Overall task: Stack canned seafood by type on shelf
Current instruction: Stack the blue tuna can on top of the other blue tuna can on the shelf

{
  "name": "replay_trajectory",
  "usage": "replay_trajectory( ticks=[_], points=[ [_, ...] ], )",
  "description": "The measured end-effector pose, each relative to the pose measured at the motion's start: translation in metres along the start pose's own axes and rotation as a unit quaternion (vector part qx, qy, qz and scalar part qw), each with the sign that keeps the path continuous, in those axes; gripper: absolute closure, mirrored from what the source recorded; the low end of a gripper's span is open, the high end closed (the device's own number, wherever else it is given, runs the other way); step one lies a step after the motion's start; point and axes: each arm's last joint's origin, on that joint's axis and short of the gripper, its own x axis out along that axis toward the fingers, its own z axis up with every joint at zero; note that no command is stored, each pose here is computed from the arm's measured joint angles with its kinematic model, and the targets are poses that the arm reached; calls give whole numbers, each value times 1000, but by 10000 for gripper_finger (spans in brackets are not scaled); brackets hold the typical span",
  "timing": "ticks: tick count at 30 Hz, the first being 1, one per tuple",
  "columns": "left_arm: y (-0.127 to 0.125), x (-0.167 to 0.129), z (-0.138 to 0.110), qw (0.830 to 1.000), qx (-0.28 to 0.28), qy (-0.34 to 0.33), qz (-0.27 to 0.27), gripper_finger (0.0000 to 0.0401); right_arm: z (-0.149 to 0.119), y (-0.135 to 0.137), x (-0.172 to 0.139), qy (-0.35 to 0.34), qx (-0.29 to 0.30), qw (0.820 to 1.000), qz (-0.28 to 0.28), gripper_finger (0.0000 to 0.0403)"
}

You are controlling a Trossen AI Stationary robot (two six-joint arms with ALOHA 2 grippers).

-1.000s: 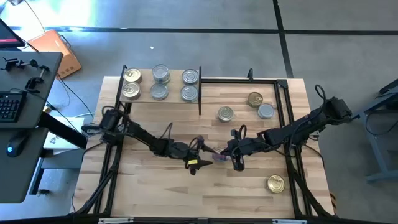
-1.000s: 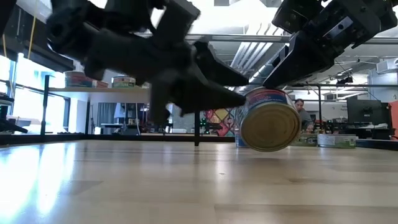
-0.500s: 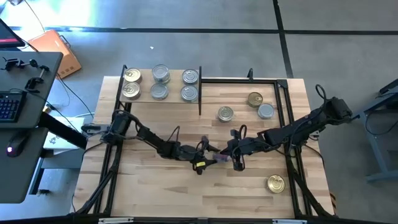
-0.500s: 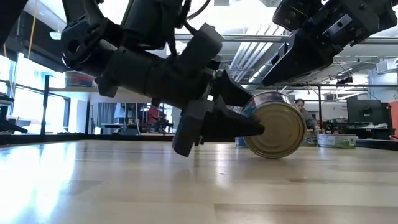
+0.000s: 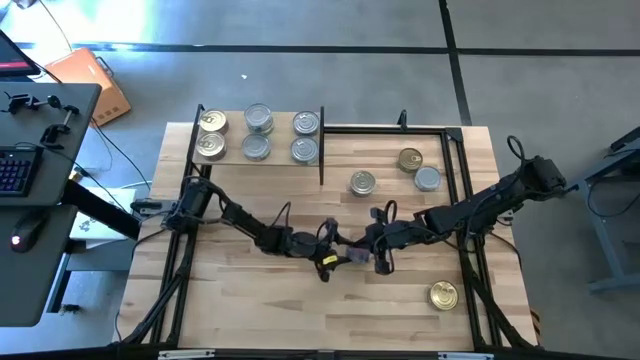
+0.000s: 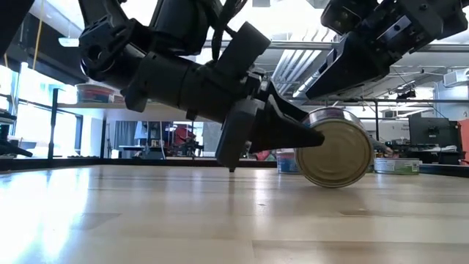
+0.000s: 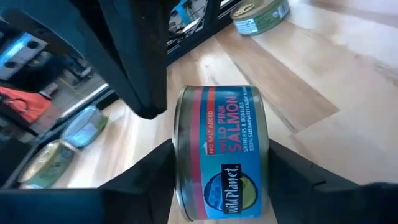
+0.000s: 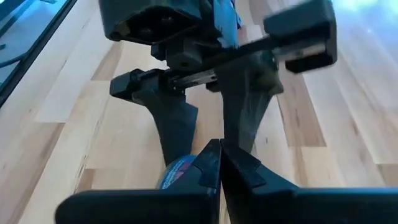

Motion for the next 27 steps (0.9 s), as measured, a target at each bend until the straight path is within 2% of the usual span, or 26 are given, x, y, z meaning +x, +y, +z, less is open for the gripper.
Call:
replay_trajectory(
  ticks=[6,10,13,21,27],
  points=[
    [-1,0,0,1000,-7,2,-2,218,15,12,-4,-19,-31,999,11,403],
    [-8,-8,11,999,39,25,18,218,28,30,-13,-31,-62,997,-16,403],
    [-12,-22,27,992,95,67,41,218,29,46,-21,-26,-85,994,-56,403],
    [9,-89,82,955,189,193,126,218,17,78,-39,-69,-69,987,-130,403],
    [63,-155,113,916,214,257,222,218,9,84,-43,-87,-61,981,-160,403]
  ],
)
